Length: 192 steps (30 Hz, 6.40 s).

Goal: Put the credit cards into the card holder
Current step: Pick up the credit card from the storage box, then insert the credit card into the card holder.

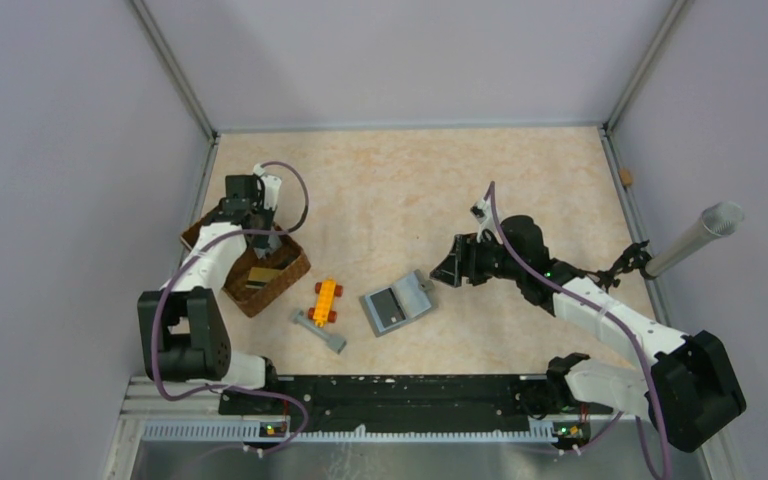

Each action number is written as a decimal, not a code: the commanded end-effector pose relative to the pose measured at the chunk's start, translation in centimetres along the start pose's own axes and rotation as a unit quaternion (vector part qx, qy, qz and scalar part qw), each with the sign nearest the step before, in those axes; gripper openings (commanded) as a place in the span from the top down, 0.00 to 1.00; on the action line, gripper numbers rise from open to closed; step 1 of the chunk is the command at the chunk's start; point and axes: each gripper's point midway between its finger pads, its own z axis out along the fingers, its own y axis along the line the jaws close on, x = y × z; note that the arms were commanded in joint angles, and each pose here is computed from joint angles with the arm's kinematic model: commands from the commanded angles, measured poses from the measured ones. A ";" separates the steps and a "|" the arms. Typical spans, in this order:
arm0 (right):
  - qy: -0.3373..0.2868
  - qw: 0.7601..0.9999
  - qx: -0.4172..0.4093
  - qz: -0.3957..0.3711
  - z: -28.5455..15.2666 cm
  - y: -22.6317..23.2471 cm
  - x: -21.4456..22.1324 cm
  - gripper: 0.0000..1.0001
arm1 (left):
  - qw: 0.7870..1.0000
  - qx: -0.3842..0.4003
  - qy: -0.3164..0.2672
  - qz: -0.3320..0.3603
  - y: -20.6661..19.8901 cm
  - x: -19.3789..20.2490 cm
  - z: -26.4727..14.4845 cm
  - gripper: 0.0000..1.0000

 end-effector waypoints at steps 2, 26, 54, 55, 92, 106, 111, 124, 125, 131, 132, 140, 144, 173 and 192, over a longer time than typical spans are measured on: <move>-0.029 0.999 -0.017 -0.009 -0.6 1.1 -1.8 0.32 | 0.998 -0.025 -0.047 -0.019 1.6 -2.7 -1.8 0.72; -0.024 1.000 -0.015 -0.007 -0.7 1.2 -2.0 0.32 | 0.991 0.061 -0.112 -0.029 -1.5 -3.5 -6.1 1.00; -0.033 0.988 -0.109 -0.104 -2.5 6.0 -4.5 0.29 | 0.920 0.306 -0.225 -0.100 -9.3 -8.0 -19.1 1.00; -0.031 0.986 -0.123 -0.105 -2.6 6.5 -4.4 0.29 | 0.908 0.340 -0.224 -0.098 -10.7 -8.0 -19.9 1.00; -0.025 0.944 -0.314 -0.097 -1.7 14.6 -2.2 1.00 | 0.695 0.684 -0.209 -0.070 -29.4 -4.2 -27.4 0.32; -0.039 0.948 -0.309 -0.073 -1.4 14.4 -2.5 1.00 | 0.671 0.701 -0.200 -0.139 -30.4 -2.8 -26.8 0.94; -0.036 0.980 -0.187 -0.063 0.5 10.0 -2.2 0.40 | 0.715 0.640 -0.197 -0.202 -29.7 -2.5 -23.5 1.00; 0.040 0.998 0.045 -0.030 3.6 -1.2 2.7 0.26 | 0.779 0.515 -0.055 -0.352 -31.3 1.9 -14.8 1.00; 0.046 0.997 0.049 -0.027 3.9 -1.6 3.2 0.26 | 0.782 0.511 -0.052 -0.354 -31.4 2.0 -14.6 1.00; 0.069 0.996 0.050 -0.014 5.2 -2.8 5.0 0.26 | 0.791 0.488 -0.038 -0.367 -31.7 2.7 -13.5 1.00; 0.072 0.996 0.050 -0.014 5.4 -2.9 5.3 0.27 | 0.792 0.485 -0.037 -0.369 -31.7 2.8 -13.4 1.00; 0.100 0.994 0.041 -0.002 6.7 -3.5 6.8 0.35 | 0.794 0.469 -0.024 -0.385 -31.6 3.9 -12.3 1.00; 0.108 0.993 0.055 0.004 7.1 -4.2 7.2 0.50 | 0.793 0.469 -0.016 -0.389 -31.9 4.4 -11.9 1.00; 0.128 0.987 0.095 0.030 7.1 -6.0 8.9 1.00 | 0.767 0.482 0.013 -0.422 -33.9 6.2 -9.7 1.00; 0.127 0.987 0.098 0.033 7.1 -5.9 8.8 1.00 | 0.743 0.506 0.048 -0.435 -35.8 7.1 -9.2 1.00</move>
